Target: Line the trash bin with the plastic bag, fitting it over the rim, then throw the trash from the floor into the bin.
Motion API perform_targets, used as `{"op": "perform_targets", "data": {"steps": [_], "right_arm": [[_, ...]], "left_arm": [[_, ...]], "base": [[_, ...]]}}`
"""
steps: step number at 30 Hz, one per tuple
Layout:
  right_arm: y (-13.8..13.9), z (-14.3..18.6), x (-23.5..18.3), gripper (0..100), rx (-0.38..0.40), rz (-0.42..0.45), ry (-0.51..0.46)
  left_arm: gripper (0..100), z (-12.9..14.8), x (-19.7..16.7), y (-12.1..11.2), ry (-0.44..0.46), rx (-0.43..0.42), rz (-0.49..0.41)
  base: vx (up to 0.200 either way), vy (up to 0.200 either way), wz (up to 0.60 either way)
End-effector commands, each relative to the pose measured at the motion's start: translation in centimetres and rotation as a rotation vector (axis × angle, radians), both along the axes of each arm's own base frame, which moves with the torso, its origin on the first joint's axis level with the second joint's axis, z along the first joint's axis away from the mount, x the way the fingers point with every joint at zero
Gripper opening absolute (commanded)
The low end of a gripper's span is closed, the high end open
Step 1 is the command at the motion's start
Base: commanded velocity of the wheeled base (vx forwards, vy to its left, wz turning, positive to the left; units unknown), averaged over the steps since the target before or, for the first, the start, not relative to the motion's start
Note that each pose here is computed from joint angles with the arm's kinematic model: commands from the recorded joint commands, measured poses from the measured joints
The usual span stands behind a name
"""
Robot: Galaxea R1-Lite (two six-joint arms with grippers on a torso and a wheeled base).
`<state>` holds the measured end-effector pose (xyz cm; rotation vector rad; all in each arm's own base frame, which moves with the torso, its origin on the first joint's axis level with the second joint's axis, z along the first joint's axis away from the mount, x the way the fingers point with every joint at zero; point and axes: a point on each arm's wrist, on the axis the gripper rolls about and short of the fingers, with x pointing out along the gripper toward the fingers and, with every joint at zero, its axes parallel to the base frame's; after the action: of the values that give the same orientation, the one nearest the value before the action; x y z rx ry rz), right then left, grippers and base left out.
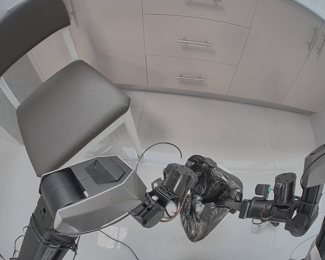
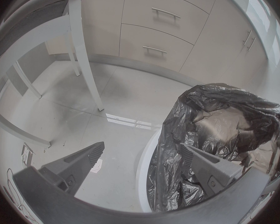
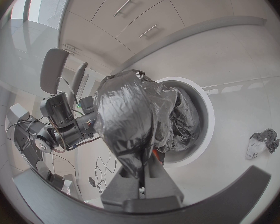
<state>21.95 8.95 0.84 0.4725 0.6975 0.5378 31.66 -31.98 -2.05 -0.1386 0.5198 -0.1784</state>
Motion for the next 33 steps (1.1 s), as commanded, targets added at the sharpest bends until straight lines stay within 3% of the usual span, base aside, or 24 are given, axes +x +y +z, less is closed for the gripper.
{"op": "perform_targets", "data": {"steps": [1,24,33], "right_arm": [[0.4,0.4,-0.3,0,0.010,0.019,-0.018],[0.0,0.4,-0.2,0,0.013,0.000,-0.015],[-0.5,0.1,-0.4,0,-0.006,-0.014,-0.001]], "left_arm": [[100,-0.2,0.0,0.1,0.004,0.003,0.001],[100,-1.5,3.0,2.4,0.033,0.036,0.085],[100,-1.7,2.8,2.4,0.037,0.038,0.082]], "base": [[0.000,0.000,0.00],[0.000,0.000,0.00],[0.000,0.000,0.00]]}}
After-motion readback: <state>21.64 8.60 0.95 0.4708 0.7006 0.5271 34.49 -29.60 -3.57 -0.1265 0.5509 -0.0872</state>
